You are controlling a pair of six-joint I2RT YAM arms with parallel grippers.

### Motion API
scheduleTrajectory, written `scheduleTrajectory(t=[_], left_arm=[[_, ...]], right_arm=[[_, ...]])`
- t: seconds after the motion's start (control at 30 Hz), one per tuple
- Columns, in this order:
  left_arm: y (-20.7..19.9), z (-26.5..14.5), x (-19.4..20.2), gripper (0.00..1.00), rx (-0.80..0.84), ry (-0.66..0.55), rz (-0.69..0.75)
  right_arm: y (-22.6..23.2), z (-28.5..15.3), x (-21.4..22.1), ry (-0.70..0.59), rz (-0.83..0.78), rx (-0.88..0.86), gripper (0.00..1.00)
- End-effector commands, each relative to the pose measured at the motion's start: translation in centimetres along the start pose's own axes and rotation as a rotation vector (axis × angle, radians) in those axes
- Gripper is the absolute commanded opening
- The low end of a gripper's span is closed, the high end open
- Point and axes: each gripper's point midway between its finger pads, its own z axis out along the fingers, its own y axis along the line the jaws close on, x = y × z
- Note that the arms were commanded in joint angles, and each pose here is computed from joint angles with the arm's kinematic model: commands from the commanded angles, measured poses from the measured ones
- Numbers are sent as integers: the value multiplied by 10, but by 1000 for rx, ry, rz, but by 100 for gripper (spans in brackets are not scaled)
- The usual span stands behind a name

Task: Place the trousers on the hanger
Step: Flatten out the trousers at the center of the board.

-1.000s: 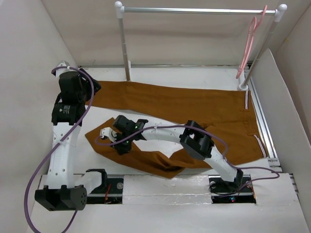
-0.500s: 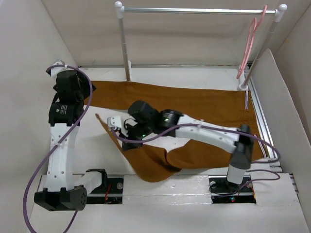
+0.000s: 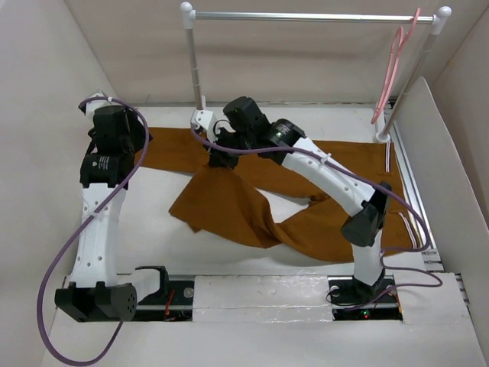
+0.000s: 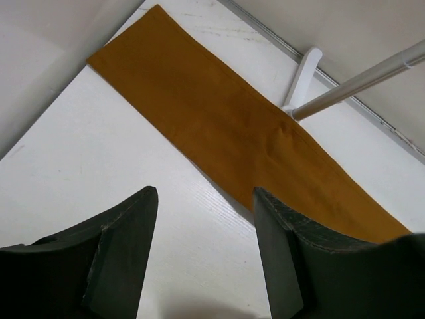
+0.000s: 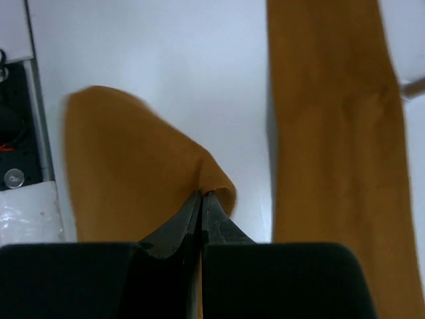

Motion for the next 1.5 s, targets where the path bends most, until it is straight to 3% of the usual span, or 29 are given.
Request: scheduleTrajectory(t=[0.0, 0.13, 0.2, 0.33, 0.37, 0.4, 0.5, 0.63, 0.8, 0.87, 0.97, 1.0, 1.03, 1.13, 1.2, 1.23, 1.27, 1.3, 1.37, 1.47], left_arm=[[-13, -15, -31, 55, 48, -77, -14], [-18, -25, -48, 54, 64, -112, -30], [-12, -29, -51, 54, 43, -130, -38], [7, -13, -13, 53, -12, -76, -17], [9, -9, -1, 53, -6, -49, -8], [11, -5, 9, 54, -6, -24, 0], [22, 12, 61, 54, -16, 105, 35], [20, 22, 89, 57, 19, 197, 75], [7, 37, 140, 63, 66, 384, 259], [-21, 27, 170, 63, 186, 488, 349], [-63, 12, 200, 66, 329, 525, 495], [-67, 16, 212, 67, 318, 563, 541], [-66, 28, 236, 69, 290, 625, 624], [-75, 38, 247, 70, 304, 629, 680], [-84, 52, 250, 71, 264, 601, 746], [-87, 58, 251, 71, 259, 599, 762], [-91, 67, 256, 71, 251, 612, 778], [-96, 68, 262, 72, 272, 627, 794], [-95, 79, 279, 72, 272, 670, 830], [-88, 95, 299, 72, 228, 701, 850]], right_arm=[[7, -60, -67, -144, -113, 123, 0], [54, -45, -59, -134, -164, 31, 0], [84, -14, -37, -80, -177, -82, 0], [152, 61, 47, 164, -212, -300, 0], [150, 75, 62, 199, -221, -267, 6], [155, 85, 94, 268, -203, -275, 28], [159, 85, 103, 254, -144, -264, 62], [151, 34, 95, 168, -66, -231, 73], [123, -27, 97, 109, 0, -172, 74], [118, -50, 103, 79, 34, -175, 74], [92, -70, 111, 46, 96, -105, 70], [90, -78, 119, 42, 120, -80, 57], [79, -87, 124, 8, 151, -37, 17], [77, -92, 119, -38, 158, -22, 8], [79, -97, 118, -66, 170, -9, 12], [75, -101, 117, -75, 175, 10, 19], [76, -102, 118, -74, 177, 9, 35], [74, -106, 117, -83, 177, 17, 41], [74, -110, 117, -88, 176, 26, 47], [75, -117, 115, -109, 172, 29, 48]])
